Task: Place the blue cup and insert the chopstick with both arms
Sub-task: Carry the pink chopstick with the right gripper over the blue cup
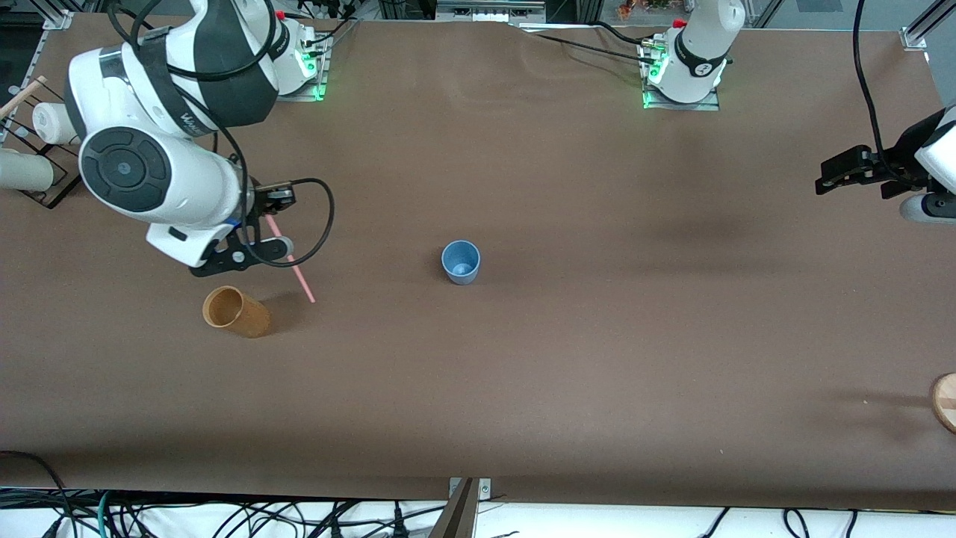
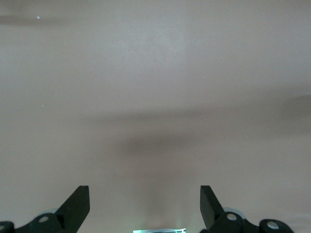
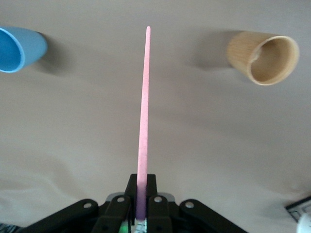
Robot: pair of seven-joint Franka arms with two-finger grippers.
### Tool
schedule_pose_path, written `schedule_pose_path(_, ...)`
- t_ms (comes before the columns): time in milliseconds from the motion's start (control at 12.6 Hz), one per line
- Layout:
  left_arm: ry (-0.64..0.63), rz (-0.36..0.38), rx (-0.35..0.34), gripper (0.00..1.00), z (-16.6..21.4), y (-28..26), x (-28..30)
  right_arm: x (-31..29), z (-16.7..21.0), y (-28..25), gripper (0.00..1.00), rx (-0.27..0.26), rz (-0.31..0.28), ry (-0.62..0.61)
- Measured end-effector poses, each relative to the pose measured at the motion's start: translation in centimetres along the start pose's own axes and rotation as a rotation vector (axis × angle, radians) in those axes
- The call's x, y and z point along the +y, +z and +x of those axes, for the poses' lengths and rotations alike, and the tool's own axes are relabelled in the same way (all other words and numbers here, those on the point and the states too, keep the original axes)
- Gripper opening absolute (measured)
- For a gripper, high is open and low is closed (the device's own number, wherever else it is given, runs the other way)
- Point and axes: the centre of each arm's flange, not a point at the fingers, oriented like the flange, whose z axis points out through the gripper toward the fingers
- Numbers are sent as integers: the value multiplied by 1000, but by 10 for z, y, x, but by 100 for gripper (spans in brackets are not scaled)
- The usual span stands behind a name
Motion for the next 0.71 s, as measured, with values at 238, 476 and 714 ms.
schedule_pose_path(238,0,0,0,100,0,0,0,-57,13,6,9,24,40,3)
schedule_pose_path(476,0,0,0,100,0,0,0,-128,18,18,9,48,95,20)
schedule_pose_path(714,1,0,0,100,0,0,1,-156,19,26,9,41,153,57)
